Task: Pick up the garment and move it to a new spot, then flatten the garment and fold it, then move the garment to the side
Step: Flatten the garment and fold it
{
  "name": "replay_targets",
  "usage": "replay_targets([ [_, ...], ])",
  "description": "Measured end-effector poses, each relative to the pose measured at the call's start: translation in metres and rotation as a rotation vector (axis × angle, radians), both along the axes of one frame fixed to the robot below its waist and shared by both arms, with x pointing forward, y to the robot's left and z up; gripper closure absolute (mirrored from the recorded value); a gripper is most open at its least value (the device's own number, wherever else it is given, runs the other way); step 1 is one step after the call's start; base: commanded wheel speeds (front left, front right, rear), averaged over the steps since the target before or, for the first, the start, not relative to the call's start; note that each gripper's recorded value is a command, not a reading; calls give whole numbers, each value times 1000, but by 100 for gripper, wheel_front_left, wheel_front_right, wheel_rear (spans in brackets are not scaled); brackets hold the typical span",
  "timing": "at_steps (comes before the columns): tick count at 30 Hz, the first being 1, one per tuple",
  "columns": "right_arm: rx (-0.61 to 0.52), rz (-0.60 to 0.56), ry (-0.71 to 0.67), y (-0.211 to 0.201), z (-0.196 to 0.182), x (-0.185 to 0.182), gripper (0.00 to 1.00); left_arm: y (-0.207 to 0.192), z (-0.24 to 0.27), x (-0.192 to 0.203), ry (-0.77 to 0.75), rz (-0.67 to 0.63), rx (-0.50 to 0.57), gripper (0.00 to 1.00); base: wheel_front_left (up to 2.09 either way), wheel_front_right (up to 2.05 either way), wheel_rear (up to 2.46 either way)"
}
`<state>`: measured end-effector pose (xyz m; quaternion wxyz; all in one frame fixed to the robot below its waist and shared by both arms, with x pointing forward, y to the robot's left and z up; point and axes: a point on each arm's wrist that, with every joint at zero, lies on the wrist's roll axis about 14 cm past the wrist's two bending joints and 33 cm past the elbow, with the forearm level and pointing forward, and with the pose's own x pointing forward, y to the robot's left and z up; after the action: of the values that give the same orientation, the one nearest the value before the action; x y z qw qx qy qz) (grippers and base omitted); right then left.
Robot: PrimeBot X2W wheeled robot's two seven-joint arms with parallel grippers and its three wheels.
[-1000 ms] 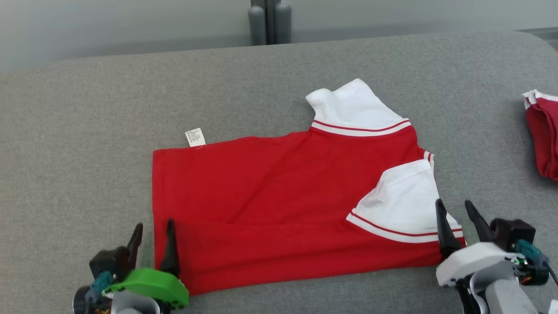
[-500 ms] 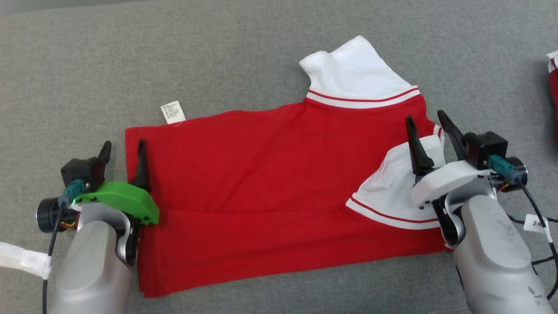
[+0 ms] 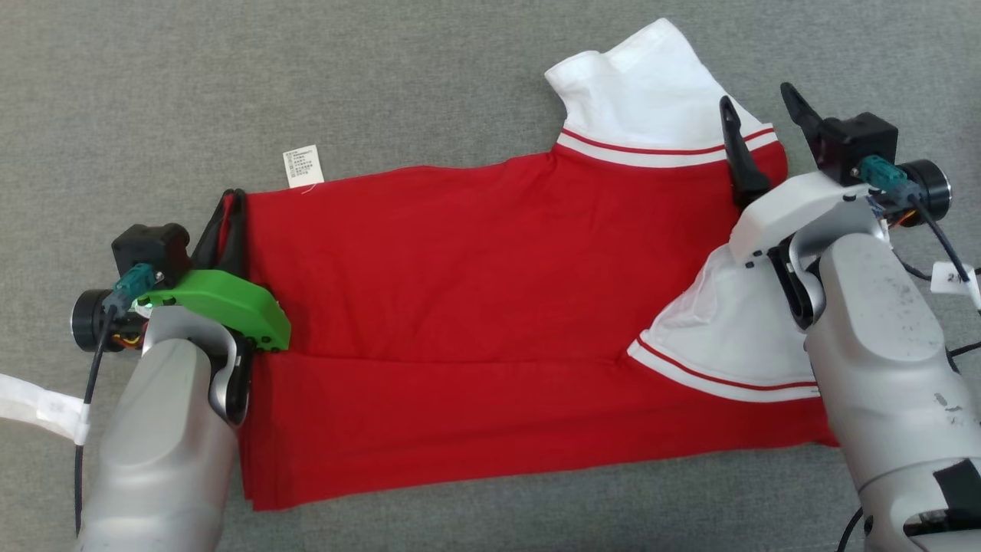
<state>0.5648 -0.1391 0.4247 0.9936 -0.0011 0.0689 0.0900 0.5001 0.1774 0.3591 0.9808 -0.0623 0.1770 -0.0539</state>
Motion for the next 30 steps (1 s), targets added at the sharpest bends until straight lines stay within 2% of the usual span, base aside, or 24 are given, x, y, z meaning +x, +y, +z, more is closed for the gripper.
replay_targets([
  [13, -61, 77, 101, 33, -5, 58, 0, 4, 24, -3, -75, 13, -22, 100, 0, 0, 0],
  [18, -57, 116, 200, 54, -25, 65, 0, 10, 21, -7, -67, 32, -24, 100, 0, 0, 0],
  [21, -63, 123, 231, 57, -33, 67, 100, 12, 19, -9, -63, 37, -26, 100, 0, 0, 0],
  [25, -72, 96, 133, 43, -16, 78, 100, 14, 28, -5, -93, 46, -33, 100, 0, 0, 0],
  [30, -48, 22, -85, 20, 45, 97, 100, 16, 53, 4, -171, 50, -35, 100, 0, 0, 0],
])
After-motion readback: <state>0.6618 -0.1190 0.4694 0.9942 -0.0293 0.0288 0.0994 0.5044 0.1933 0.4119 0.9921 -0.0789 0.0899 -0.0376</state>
